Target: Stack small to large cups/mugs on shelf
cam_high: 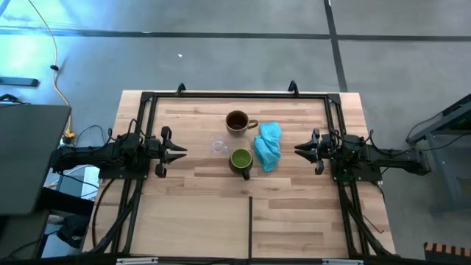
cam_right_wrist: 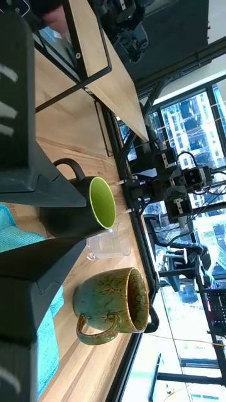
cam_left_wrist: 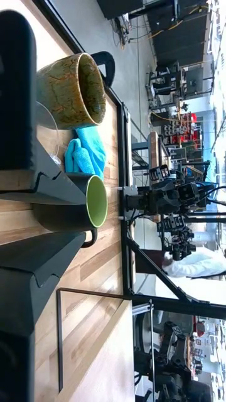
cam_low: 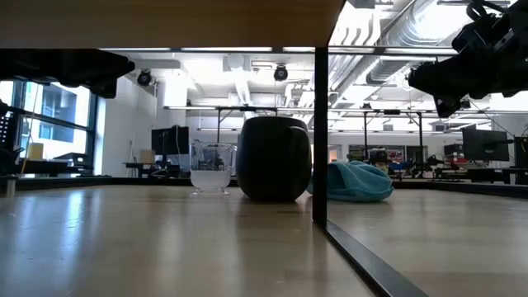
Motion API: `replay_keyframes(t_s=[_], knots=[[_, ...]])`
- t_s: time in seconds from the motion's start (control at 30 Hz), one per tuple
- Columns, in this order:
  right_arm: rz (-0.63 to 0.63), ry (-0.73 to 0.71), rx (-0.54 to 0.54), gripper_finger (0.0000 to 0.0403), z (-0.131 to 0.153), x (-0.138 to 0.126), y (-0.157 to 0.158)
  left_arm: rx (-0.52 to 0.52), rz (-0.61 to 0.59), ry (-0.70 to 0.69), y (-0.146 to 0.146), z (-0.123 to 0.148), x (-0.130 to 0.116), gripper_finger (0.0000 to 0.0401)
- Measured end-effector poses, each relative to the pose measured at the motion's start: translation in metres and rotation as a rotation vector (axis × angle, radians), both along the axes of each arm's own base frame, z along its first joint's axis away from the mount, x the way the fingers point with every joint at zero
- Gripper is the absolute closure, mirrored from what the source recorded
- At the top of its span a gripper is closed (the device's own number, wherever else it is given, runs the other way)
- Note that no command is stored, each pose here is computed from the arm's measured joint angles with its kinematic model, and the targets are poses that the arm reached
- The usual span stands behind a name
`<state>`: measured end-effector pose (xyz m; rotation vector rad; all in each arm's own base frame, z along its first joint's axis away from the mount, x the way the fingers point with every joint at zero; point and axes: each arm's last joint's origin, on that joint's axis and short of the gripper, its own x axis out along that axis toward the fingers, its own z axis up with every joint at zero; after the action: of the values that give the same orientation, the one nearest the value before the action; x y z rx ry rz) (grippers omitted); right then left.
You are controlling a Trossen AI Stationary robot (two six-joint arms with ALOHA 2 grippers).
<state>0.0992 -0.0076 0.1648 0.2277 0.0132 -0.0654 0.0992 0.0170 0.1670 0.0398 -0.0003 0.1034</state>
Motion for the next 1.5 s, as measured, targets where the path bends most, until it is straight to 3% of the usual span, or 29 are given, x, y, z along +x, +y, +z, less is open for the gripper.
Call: replay_keyframes(t_s=[1.3,1.43,1.5], knots=[[-0.011,0.000,0.000,0.0322,0.0000,-0.0001,-0.0011,0.000,0.000,0.000,0.0000,0.0001,0.0000,0.0332],[-0.010,-0.002,-0.053,0.0322,0.0005,-0.0001,-0.0011,0.000,0.000,0.000,0.0000,0.0000,0.0000,0.0332],[-0.011,-0.026,0.035,0.0322,0.0022,-0.0001,-0.0011,0.000,0.000,0.000,0.0000,0.0000,0.0000,0.0332]])
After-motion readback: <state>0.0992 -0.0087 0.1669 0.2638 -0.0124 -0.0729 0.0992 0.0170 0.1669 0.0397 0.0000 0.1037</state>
